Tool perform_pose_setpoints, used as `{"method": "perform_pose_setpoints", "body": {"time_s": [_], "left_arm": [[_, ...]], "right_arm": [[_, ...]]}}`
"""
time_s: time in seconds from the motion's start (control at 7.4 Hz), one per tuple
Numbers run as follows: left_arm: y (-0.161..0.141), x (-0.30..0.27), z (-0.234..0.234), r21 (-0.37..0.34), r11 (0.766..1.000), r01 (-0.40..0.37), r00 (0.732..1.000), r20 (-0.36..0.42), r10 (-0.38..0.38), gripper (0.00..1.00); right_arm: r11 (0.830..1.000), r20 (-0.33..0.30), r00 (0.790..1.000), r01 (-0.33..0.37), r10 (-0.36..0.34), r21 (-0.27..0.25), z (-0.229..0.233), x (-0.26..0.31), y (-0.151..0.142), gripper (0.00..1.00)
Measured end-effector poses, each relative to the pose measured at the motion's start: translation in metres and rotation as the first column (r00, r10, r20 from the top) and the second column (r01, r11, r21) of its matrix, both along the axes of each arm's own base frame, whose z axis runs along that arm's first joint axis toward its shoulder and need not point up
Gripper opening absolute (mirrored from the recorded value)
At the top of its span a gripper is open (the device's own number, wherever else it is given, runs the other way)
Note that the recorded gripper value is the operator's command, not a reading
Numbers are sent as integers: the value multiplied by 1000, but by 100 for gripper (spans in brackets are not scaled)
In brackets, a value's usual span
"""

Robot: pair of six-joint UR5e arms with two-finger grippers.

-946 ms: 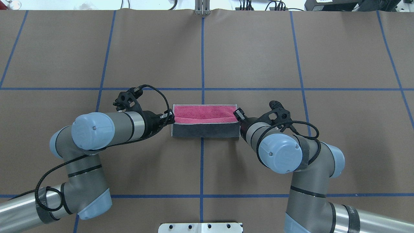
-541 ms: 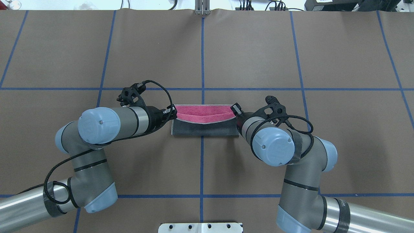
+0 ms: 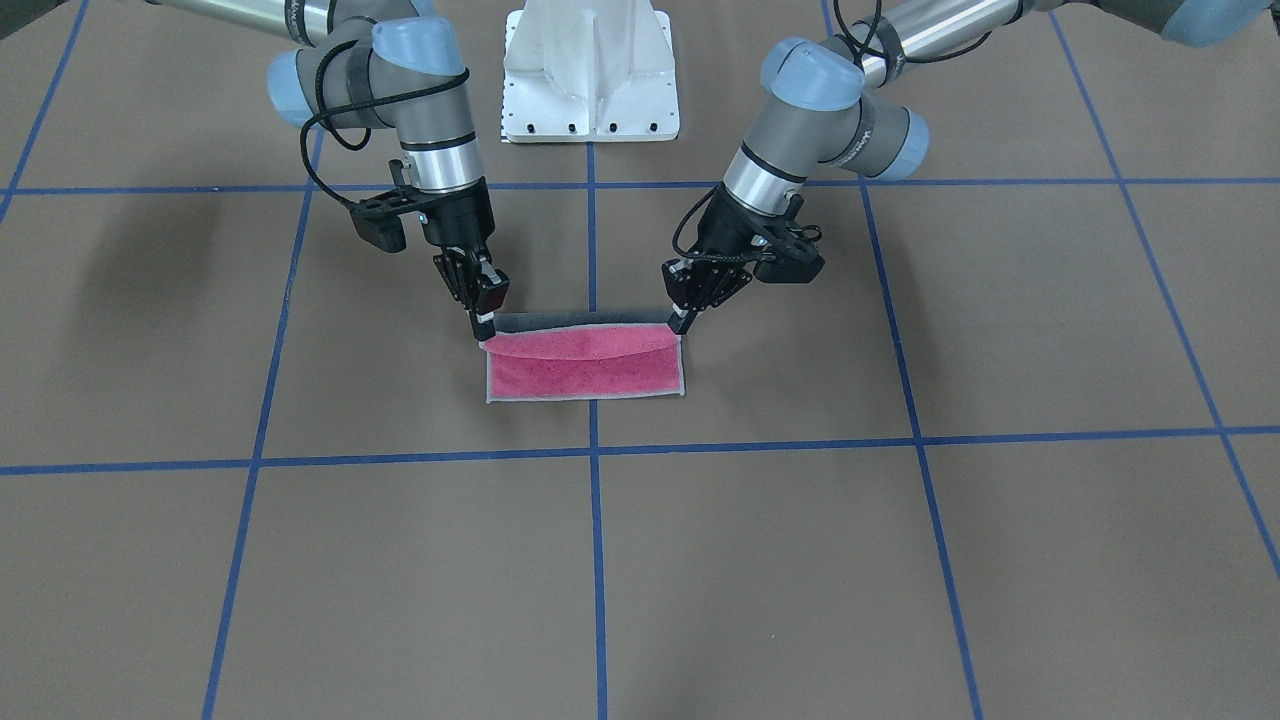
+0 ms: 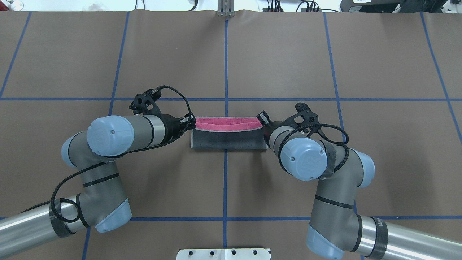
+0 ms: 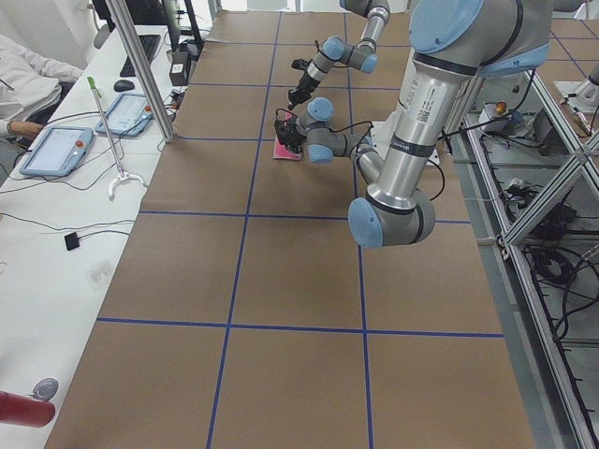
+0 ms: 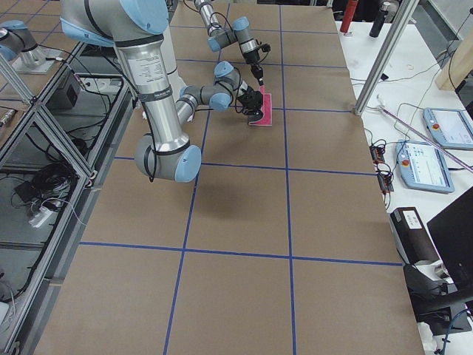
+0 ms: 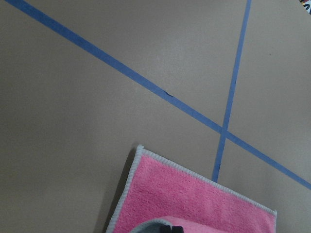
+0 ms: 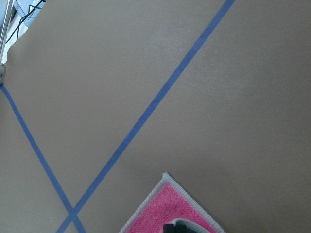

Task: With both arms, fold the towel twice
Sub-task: 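Lay the held edge onto the far edge and open both grippers, then raise the right gripper away while the left gripper moves to the folded strip's end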

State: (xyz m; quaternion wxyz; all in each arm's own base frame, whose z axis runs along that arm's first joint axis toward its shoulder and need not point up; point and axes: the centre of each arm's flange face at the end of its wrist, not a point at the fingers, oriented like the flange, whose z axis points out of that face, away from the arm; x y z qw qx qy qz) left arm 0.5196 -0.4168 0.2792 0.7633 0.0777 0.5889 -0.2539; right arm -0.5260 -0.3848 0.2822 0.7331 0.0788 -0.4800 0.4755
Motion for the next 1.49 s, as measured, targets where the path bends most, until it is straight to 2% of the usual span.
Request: {"method": "perform_pose_setpoints", "body": {"time_s": [0.41, 0.54, 0.68, 0.81, 0.95, 1.22, 1.49], "left_arm": [[-3, 4, 9, 6, 1000, -3, 1000, 23, 3, 0], [-4, 6, 12, 5, 1000, -4, 1000, 29, 3, 15], [-5, 7, 13, 5, 1000, -4, 1000, 30, 4, 50], [-7, 7, 12, 7, 1000, -1, 1000, 30, 1, 91], [-11, 4, 10, 21, 1000, 1, 999, 34, -1, 99], [-19, -1, 8, 68, 998, -8, 998, 58, 4, 100], [-23, -6, 6, 81, 997, -16, 998, 61, 11, 100]], "right_arm": [[1000, -19, 1000, 8, -8, 5, 4, -3, -2, 0], [1000, -23, 1000, 9, -9, 5, 5, -5, -3, 34], [1000, -25, 1000, 10, -10, 10, 1, -7, -7, 73], [1000, -33, 999, 20, -19, 17, -3, -7, -15, 91], [999, -42, 998, 41, -40, 19, -6, -4, -26, 99], [997, -46, 996, 73, -72, 16, -10, 12, -49, 99], [993, -55, 992, 118, -117, 19, -13, 27, -67, 100]]}}
